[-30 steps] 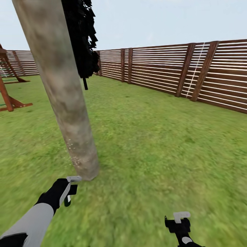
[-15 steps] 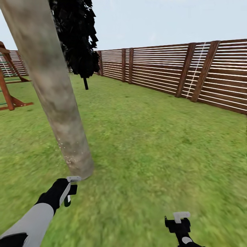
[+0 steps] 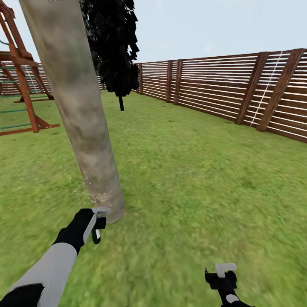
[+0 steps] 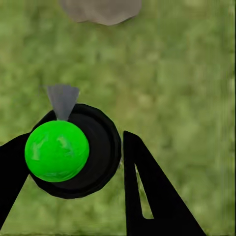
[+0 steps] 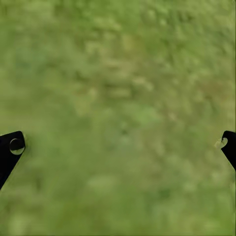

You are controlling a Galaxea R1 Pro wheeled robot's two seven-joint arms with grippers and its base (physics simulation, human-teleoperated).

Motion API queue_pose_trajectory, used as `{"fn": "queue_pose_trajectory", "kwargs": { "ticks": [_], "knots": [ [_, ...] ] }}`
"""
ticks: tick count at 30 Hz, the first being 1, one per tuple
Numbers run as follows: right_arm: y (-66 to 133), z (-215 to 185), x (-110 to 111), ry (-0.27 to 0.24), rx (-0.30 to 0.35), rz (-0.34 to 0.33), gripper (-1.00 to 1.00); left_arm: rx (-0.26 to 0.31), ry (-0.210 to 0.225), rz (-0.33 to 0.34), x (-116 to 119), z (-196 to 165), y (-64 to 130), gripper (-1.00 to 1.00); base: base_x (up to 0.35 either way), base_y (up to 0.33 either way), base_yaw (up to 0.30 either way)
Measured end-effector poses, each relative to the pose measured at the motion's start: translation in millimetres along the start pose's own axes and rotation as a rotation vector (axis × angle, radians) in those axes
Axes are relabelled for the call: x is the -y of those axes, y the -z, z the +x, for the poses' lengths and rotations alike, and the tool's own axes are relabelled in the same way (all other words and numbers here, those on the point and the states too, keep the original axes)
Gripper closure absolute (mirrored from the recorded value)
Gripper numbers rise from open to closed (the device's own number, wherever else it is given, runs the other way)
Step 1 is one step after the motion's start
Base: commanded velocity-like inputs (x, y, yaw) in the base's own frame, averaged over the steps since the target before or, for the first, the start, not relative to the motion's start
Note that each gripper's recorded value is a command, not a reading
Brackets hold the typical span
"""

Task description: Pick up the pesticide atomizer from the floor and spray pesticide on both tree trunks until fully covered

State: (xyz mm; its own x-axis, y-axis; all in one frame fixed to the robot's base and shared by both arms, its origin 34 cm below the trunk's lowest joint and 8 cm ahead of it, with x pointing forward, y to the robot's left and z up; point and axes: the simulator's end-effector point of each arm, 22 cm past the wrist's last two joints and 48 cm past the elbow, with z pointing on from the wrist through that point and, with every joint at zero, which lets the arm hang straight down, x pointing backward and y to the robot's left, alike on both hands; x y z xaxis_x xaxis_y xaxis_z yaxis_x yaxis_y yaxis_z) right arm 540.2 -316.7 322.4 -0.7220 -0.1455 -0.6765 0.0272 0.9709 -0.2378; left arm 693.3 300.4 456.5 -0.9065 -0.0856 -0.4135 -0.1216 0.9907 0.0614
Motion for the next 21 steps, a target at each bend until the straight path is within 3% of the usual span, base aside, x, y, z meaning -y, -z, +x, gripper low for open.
{"fn": "queue_pose_trajectory", "kwargs": {
  "ticks": [2,4,5,6,7,10,11,13,16,21],
  "knots": [
    [0.0,0,0,0.0,0.0,0.0,-1.0,-0.02,-0.011,-0.017,-6,-12,12.9,1.0,0.0,0.0,0.117],
    [-0.1,0,0,0.0,0.0,0.0,-1.0,-0.011,0.003,-0.072,-47,-22,19.4,1.0,0.0,0.0,0.034],
    [0.0,1,0,0.0,-0.001,0.0,-1.0,-0.005,0.036,-0.087,-79,-25,22.4,1.0,0.0,0.0,0.009],
    [0.0,1,0,0.001,-0.001,0.0,-1.0,-0.006,0.023,-0.12,-97,-26,24.2,1.0,0.0,0.0,0.004],
    [0.0,1,1,0.001,-0.002,0.001,-1.0,-0.002,0.04,-0.089,-89,-27,24.1,1.0,0.0,0.0,0.002],
    [0.0,1,2,0.0,-0.002,0.004,-1.0,0.001,0.013,0.021,-10,-34,28.7,1.0,0.0,0.0,0.0],
    [0.0,1,2,0.0,-0.002,0.004,-1.0,-0.001,0.005,0.034,2,-42,36.6,1.0,0.0,0.0,0.0],
    [-0.1,1,2,0.0,-0.002,0.004,-1.0,0.02,-0.003,0.017,-3,-57,48.0,1.0,0.0,0.0,0.0],
    [0.0,1,2,0.001,-0.003,0.004,-1.0,0.097,0.005,-0.018,-25,-85,69.1,1.0,0.086,-0.127,0.0],
    [0.0,1,2,0.002,-0.003,0.003,-1.0,0.116,0.008,-0.023,-29,-92,74.4,1.0,0.091,-0.244,0.0]
  ]
}}
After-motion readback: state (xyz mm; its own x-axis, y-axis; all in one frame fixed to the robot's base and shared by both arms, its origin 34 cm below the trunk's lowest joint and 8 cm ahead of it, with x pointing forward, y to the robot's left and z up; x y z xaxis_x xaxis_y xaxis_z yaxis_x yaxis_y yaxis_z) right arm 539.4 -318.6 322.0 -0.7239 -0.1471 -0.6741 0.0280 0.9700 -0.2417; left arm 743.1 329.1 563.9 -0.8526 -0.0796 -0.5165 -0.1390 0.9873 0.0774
